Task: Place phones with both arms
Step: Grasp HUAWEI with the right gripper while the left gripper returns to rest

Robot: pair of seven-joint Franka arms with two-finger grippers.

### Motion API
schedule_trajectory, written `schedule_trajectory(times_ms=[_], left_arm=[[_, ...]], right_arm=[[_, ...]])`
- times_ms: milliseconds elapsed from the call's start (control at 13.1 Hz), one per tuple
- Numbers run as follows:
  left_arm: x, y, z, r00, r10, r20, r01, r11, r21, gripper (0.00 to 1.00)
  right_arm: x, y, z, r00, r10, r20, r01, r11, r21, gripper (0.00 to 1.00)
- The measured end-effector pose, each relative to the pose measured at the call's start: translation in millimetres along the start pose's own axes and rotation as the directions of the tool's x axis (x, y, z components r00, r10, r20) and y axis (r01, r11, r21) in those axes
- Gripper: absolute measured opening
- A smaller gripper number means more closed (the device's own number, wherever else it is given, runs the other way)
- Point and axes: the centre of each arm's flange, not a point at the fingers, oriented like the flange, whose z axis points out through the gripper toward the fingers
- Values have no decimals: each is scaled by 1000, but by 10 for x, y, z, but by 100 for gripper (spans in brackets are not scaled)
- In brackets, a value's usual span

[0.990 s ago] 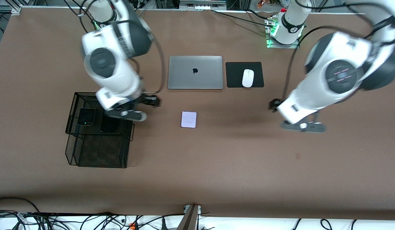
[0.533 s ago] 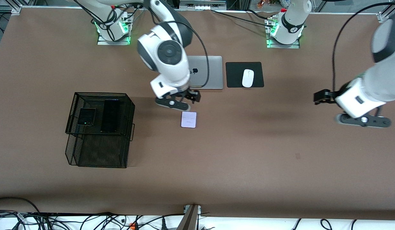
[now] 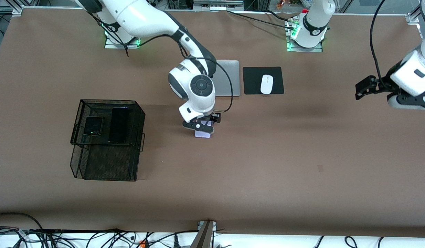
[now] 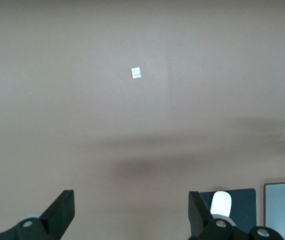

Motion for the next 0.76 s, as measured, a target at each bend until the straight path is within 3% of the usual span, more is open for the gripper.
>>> schedule_trajectory(times_ms=[381, 762], left_arm=[[-108, 32, 145, 1000, 6, -4, -6, 1000, 1, 100], [-105, 62, 142, 1000, 11, -7, -11, 1000, 1, 100]], right_arm=[[-14, -28, 481, 1000, -6, 4, 6, 1000, 3, 100], [-21, -31, 633, 1000, -22, -9, 22, 1000, -3, 100]])
